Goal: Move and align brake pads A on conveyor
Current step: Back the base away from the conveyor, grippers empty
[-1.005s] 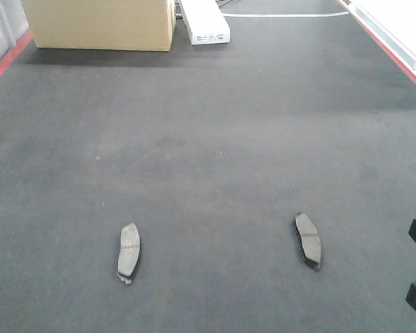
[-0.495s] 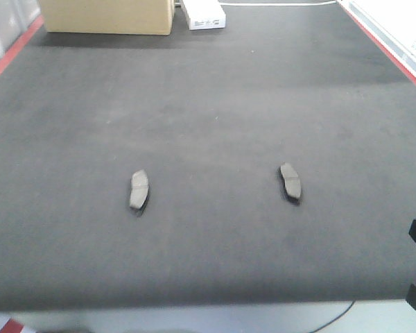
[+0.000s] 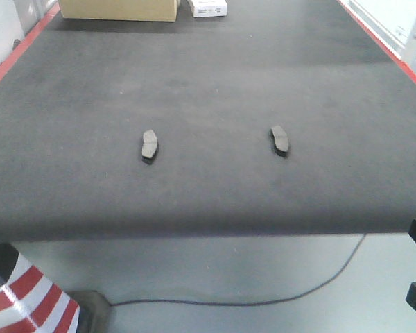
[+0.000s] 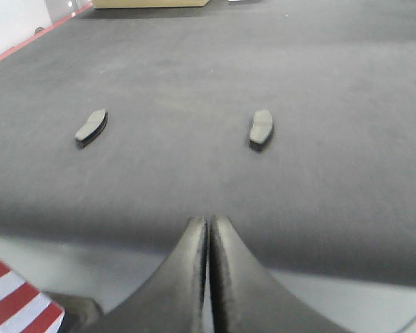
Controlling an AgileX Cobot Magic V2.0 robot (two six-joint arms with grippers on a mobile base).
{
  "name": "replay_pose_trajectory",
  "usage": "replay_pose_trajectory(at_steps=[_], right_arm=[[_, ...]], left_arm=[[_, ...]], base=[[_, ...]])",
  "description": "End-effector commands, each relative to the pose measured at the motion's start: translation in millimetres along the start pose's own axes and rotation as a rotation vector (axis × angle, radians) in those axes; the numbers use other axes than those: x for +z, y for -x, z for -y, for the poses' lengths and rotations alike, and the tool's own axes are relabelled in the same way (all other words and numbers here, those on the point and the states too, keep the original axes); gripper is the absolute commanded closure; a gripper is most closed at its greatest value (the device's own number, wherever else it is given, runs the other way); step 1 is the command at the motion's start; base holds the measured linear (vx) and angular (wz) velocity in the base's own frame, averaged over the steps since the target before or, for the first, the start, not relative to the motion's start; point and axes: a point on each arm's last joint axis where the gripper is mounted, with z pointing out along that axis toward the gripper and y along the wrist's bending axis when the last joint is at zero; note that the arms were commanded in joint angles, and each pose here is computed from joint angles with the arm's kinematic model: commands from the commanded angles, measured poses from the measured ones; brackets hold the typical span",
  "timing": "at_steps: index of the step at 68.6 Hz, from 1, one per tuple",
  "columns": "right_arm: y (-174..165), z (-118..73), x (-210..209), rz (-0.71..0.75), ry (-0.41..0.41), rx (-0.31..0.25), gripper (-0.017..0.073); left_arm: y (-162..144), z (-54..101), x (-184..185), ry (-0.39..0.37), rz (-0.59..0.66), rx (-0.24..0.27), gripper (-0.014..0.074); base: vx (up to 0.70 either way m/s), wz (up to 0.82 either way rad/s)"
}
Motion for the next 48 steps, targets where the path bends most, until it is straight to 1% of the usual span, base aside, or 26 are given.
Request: replay_pose_trajectory(at_steps=[1,25,48], right_arm=[[15.0,-0.2,-2.7,0.094,-0.005,-0.013,0.0569],[14.9,-0.2,-2.7,0.093,-0.005,-0.013,0.0569],[14.9,-0.2,-2.7,0.093,-0.005,-0.013,0.0569]], left_arm=[[13.1,0.3,-0.4,-0.005,0.081,-0.007,0.0600],[13.1,0.3,-0.4,-0.005,0.081,-0.007,0.0600],[13.1,0.3,-0.4,-0.005,0.081,-0.007,0.0600]], base=[[-0.30,-0.10],[-0.27,-0.08],[-0.14,0.03]])
